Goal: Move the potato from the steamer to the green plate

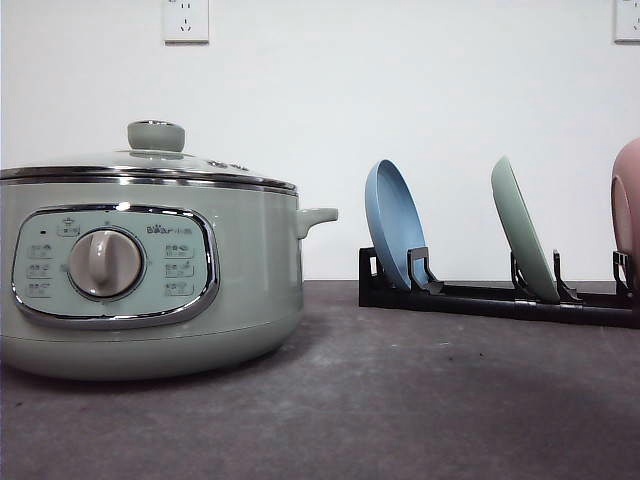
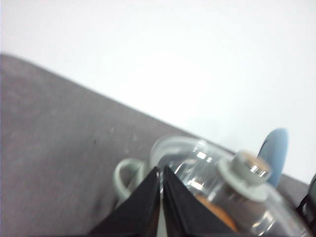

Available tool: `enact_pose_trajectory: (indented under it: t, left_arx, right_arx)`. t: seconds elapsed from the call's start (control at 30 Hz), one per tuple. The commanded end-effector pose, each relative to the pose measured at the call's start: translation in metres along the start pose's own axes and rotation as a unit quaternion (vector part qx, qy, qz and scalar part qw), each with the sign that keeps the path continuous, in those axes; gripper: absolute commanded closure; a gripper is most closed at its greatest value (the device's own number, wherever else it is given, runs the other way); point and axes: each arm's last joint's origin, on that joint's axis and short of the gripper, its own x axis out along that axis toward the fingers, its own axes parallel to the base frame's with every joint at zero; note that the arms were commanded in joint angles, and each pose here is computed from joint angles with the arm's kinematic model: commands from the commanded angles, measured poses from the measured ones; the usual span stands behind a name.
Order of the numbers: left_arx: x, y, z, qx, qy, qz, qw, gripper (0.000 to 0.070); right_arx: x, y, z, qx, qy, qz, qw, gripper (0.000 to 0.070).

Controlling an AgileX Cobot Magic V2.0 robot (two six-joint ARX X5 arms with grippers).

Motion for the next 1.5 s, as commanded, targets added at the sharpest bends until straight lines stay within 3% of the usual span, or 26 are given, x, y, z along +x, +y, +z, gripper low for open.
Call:
enact_pose_trajectory:
  t: [0.0,0.2,0.4,0.7,0.87,1.2,1.33,1.47]
  left_arx:
    - [-0.003,-0.007,0.014,0.002,-0.017,-0.007,1.000,0.0699]
    - [-0.008,-0.026,0.050,0.023,-0.022,-0.009,0.999,0.0699]
    - [-0.006,-0.040,0.077,0.063,0.013,-0.021,0.998,0.0699]
    - [0.009,-0.056,0.102,0.126,0.127,-0.072,0.981,0.0699]
    - [0.018,-0.063,0.111,0.137,0.190,-0.116,0.965,0.0699]
    - [0.028,-0.081,0.121,0.160,0.281,-0.213,0.922,0.0700]
    - [0.029,-0.086,0.121,0.166,0.294,-0.229,0.913,0.0700]
    - [0.029,-0.087,0.121,0.171,0.294,-0.236,0.910,0.0700]
  right_arx:
    - [-0.004,0.007,0.013,-0.012,-0.022,0.010,1.000,0.0700]
    - [-0.014,0.026,0.050,-0.052,-0.059,0.024,0.997,0.0700]
    - [-0.013,0.041,0.083,-0.083,-0.056,0.022,0.995,0.0700]
    - [0.003,0.056,0.121,-0.126,0.061,0.024,0.990,0.0700]
    - [0.017,0.060,0.133,-0.144,0.145,0.039,0.978,0.0700]
    - [0.034,0.065,0.138,-0.152,0.267,0.092,0.947,0.0700]
    - [0.036,0.066,0.132,-0.151,0.319,0.107,0.929,0.0700]
    - [0.035,0.067,0.129,-0.150,0.334,0.114,0.923,0.0700]
